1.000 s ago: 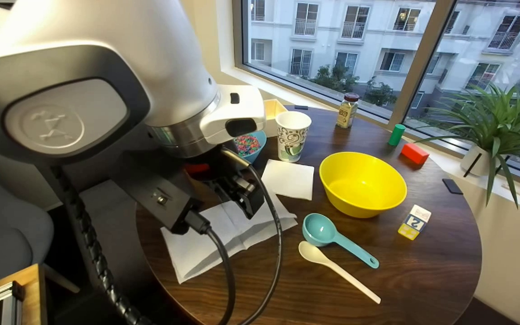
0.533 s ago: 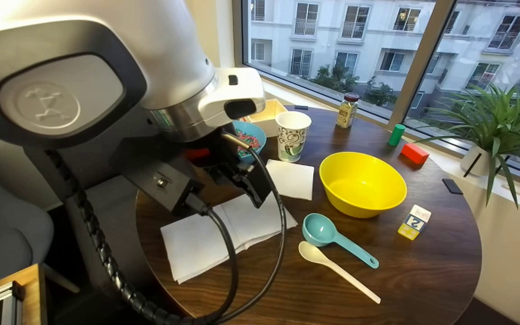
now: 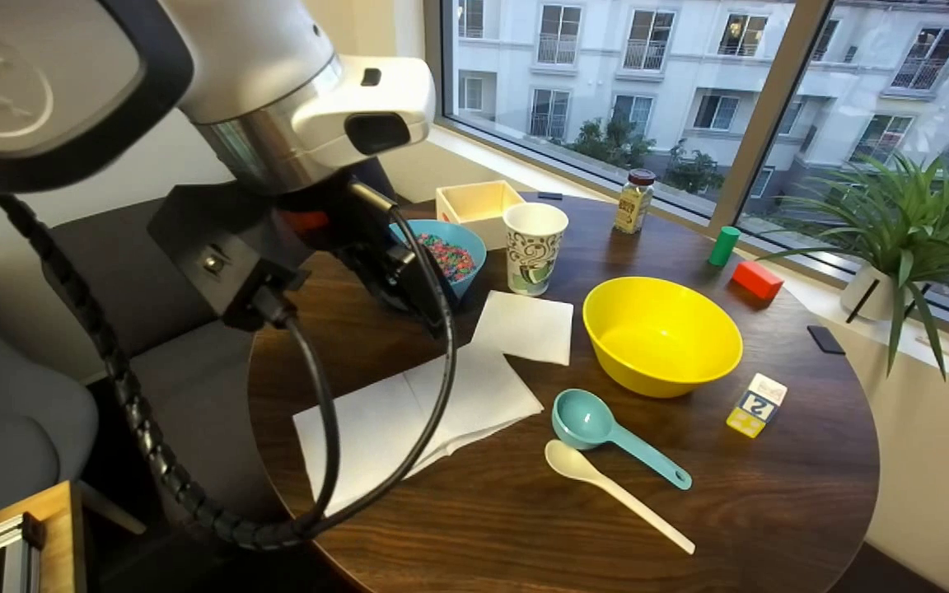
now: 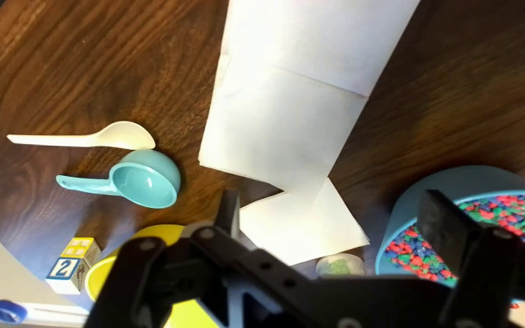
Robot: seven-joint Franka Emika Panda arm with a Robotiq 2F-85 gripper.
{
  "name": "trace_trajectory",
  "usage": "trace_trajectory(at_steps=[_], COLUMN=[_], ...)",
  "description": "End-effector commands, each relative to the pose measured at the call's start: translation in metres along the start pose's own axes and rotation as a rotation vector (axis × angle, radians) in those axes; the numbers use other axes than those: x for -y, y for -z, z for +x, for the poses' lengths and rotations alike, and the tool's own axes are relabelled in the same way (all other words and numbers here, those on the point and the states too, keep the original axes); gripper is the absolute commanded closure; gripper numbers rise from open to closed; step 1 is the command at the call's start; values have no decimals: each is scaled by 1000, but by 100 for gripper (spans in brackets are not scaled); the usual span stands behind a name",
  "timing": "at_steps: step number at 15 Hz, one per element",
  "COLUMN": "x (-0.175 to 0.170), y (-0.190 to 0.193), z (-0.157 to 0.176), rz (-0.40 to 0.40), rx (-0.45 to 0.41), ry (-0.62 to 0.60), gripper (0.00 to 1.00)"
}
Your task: Pick up some if the substance in the blue bowl and put it on the white paper towel, fold the paper towel into half from left to right
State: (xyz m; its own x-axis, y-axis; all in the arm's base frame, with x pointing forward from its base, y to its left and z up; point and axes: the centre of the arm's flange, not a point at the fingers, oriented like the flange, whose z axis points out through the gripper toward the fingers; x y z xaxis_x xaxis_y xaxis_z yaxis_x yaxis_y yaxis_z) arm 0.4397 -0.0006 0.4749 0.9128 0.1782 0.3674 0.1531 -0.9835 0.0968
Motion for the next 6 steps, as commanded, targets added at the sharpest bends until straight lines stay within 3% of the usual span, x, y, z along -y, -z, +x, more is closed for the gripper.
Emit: trace_trajectory(at_steps=[1, 6], x=[4, 8], y=[6, 20], z=[-1, -3], rz=[-2, -9], rx=[1, -12], ry=[-16, -40], gripper=[0, 0])
